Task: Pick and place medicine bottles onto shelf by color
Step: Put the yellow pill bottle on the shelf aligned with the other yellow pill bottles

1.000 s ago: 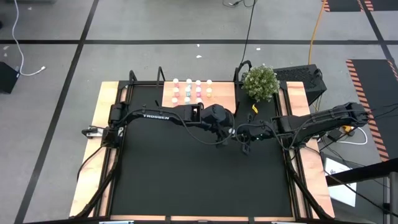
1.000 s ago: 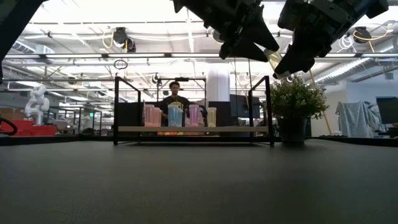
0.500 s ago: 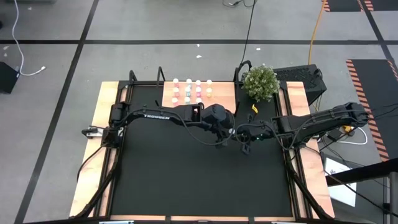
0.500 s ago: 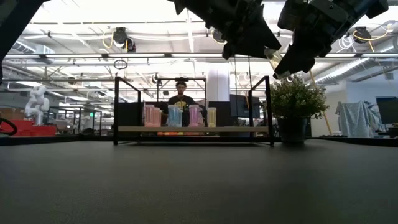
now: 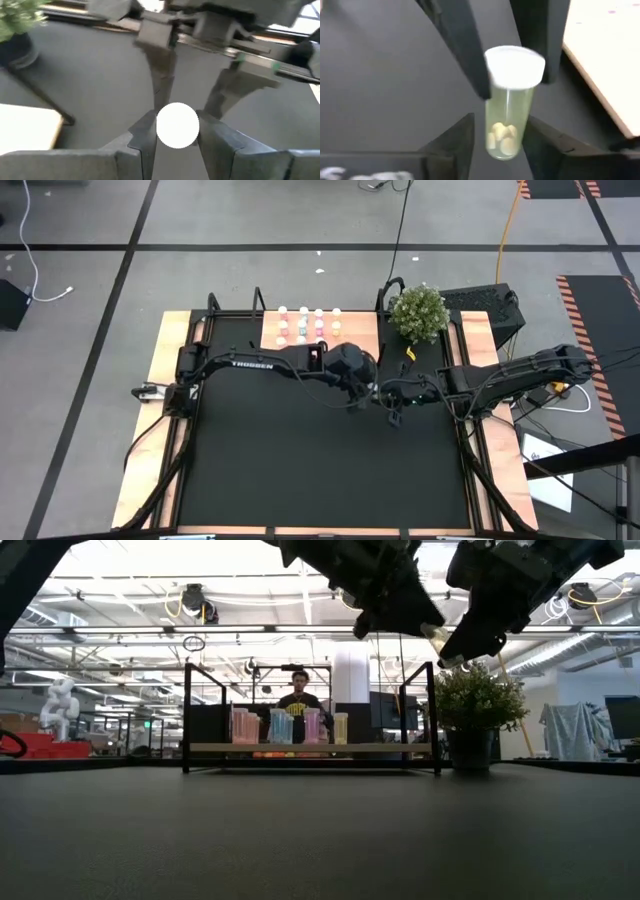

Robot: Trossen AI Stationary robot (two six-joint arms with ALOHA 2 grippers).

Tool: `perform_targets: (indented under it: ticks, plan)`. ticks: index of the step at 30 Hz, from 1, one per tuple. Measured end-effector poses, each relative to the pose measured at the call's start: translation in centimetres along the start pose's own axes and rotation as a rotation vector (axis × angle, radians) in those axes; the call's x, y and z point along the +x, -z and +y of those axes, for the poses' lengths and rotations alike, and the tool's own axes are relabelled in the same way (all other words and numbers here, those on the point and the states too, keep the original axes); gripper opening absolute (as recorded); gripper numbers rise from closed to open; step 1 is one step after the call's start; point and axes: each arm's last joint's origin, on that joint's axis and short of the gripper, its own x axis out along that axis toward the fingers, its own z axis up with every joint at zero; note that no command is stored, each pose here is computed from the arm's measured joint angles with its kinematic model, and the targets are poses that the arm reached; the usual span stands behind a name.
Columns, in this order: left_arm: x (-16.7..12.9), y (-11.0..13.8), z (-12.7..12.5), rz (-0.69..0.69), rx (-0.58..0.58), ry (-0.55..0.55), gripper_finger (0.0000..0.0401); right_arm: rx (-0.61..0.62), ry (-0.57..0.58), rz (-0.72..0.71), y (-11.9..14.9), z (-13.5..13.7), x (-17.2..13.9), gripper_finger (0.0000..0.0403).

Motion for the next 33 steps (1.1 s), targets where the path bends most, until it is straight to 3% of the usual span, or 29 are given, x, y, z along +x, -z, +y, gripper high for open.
perform_targets:
  ticks: [7,11,20,27,33]
  plan:
    - [-2.4,-0.4,4.1,0.048,-0.033,-0.151,0.0124,0.052,0.140,-0.033,0.1,-0.6,-0.6,0.0233]
    - [-3.8,0.1,7.0,0.122,-0.014,-0.276,0.0124,0.074,0.146,-0.067,-0.2,-0.7,-1.2,0.0259]
    - [-5.2,1.7,13.4,0.244,-0.044,-0.393,0.0124,0.090,0.167,-0.062,-0.2,-1.4,-1.3,0.0257]
    - [-5.6,2.0,14.3,0.276,0.010,-0.403,0.0124,0.097,0.185,-0.065,-0.4,-1.8,-1.3,0.0256]
    - [-3.9,3.0,14.2,0.318,0.033,-0.385,0.0124,0.099,0.203,-0.069,-0.5,-2.3,-1.2,0.0256]
